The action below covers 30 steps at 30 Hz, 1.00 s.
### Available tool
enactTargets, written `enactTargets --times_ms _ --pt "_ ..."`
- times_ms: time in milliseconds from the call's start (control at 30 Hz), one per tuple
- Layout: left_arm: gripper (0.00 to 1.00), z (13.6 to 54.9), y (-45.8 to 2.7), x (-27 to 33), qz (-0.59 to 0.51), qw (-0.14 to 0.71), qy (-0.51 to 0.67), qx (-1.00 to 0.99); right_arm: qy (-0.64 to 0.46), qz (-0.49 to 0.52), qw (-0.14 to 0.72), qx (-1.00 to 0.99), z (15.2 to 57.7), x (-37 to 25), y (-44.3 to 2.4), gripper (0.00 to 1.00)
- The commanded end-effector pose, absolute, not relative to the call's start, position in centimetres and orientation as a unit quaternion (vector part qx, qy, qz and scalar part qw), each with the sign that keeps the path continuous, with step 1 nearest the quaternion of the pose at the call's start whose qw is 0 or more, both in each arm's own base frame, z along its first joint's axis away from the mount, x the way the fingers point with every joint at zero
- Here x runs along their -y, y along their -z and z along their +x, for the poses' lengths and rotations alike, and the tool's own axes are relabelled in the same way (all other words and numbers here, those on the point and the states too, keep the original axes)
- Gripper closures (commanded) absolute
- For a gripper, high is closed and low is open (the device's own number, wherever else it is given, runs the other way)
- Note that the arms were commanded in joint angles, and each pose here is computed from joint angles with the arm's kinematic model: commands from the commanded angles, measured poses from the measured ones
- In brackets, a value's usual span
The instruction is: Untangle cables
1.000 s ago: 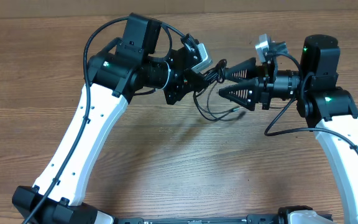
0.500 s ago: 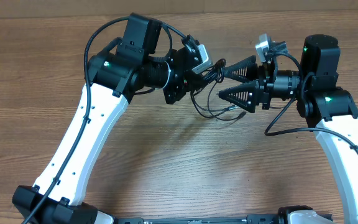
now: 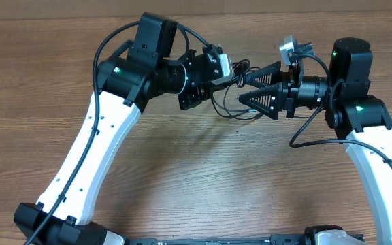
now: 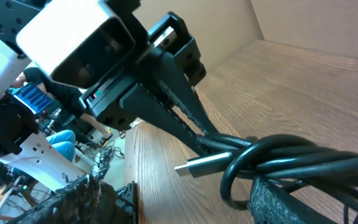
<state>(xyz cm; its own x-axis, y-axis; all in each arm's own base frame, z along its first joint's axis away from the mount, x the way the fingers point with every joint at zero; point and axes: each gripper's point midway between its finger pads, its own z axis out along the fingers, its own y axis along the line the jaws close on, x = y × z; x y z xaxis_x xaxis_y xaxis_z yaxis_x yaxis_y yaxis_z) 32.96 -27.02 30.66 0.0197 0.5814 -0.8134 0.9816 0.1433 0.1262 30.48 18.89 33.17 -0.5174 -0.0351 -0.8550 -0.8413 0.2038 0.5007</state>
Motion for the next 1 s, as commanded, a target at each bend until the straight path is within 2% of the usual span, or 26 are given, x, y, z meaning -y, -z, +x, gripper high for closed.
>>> enactTargets --times_ms 0,267,400,500,600,633,667,967 --pt "0.96 32.3 -31.0 28.3 0.626 0.396 0.259 -0.620 -0.528 -0.309 0.380 -0.694 31.3 -18.8 -33.5 0.26" --pt "0.96 32.1 -30.1 29.4 0.639 0.389 0.215 -0.628 -0.521 -0.303 0.386 -0.699 31.7 -18.7 -33.5 0.35" --pt "0.96 31.8 -30.1 29.7 0.643 0.388 0.217 -0.624 -0.520 -0.303 0.386 -0.699 31.7 -18.7 -33.5 0.51" --pt "0.96 31.8 -30.1 29.7 0.642 0.387 0.217 -0.625 -0.517 -0.300 0.387 -0.702 31.9 -18.7 -33.4 0.60" --pt "0.96 31.8 -30.1 29.7 0.642 0.387 0.217 -0.625 -0.506 -0.285 0.389 -0.715 32.5 -18.4 -33.1 0.81" --pt "0.96 31.8 -30.1 29.7 0.641 0.387 0.218 -0.626 -0.503 -0.283 0.391 -0.717 32.6 -18.4 -33.0 0.91" --pt "0.96 31.8 -30.1 29.7 0.640 0.386 0.219 -0.627 -0.503 -0.283 0.391 -0.717 32.6 -18.4 -33.0 0.95" --pt "0.96 31.7 -30.1 29.7 0.635 0.383 0.222 -0.633 -0.488 -0.273 0.398 -0.727 33.2 -18.1 -32.7 0.96"
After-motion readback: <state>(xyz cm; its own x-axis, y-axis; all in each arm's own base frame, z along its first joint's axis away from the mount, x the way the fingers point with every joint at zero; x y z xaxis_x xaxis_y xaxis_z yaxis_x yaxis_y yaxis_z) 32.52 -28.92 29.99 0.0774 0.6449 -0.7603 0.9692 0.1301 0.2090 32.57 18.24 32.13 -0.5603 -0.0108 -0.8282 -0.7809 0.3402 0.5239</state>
